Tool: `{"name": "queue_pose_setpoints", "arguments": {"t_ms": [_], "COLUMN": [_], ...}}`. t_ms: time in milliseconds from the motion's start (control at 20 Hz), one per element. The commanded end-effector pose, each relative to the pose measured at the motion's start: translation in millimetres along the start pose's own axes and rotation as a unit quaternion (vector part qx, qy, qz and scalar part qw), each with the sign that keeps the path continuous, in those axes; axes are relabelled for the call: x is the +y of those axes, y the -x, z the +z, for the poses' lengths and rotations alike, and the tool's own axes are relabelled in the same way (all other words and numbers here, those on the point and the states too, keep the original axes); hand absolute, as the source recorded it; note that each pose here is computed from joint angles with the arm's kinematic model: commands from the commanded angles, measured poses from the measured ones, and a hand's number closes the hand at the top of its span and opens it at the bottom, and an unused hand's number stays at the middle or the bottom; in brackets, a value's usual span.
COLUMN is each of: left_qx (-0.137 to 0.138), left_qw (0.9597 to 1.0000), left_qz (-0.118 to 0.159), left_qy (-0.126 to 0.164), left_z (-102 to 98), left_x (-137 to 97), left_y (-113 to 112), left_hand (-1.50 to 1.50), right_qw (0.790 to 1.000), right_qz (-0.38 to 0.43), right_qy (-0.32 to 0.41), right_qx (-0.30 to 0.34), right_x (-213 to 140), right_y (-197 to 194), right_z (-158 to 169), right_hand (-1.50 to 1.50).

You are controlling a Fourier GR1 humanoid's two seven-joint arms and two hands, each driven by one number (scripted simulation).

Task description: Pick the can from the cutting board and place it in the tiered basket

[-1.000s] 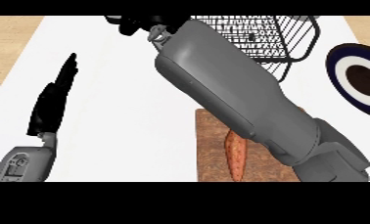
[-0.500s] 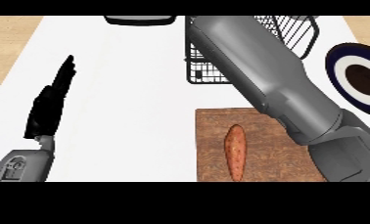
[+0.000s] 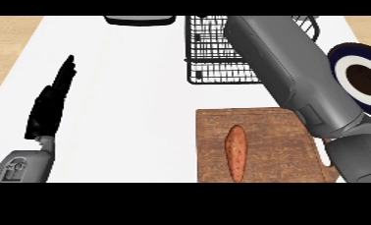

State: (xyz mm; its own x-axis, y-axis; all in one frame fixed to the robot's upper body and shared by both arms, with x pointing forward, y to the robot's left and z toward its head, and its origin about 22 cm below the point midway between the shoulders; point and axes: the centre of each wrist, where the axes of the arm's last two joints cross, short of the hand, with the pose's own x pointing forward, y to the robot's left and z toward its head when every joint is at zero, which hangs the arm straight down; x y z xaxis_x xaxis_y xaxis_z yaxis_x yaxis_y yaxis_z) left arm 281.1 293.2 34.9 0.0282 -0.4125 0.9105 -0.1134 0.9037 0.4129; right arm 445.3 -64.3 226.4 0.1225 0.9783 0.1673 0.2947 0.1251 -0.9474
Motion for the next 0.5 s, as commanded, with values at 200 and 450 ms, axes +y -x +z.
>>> {"name": "queue_pose_setpoints", "arguments": {"t_ms": [200,450], "left_qx": [0.0,-0.004], "left_qw": [0.9999,1.0], "left_qz": [-0.01,-0.001], "left_qy": [-0.007,-0.008], "left_z": [-4,-4], "left_x": [-14,7], "left_y": [-8,1], "left_hand": [0.0,0.0], "right_qw": [0.995,0.982], "right_qz": [-0.056,-0.113], "right_qy": [-0.086,-0.132], "right_qx": [0.001,0.073], "right_x": [37,43], "right_y": [23,48], "right_z": [3,-9], "right_hand": [1.5,-1.5]}}
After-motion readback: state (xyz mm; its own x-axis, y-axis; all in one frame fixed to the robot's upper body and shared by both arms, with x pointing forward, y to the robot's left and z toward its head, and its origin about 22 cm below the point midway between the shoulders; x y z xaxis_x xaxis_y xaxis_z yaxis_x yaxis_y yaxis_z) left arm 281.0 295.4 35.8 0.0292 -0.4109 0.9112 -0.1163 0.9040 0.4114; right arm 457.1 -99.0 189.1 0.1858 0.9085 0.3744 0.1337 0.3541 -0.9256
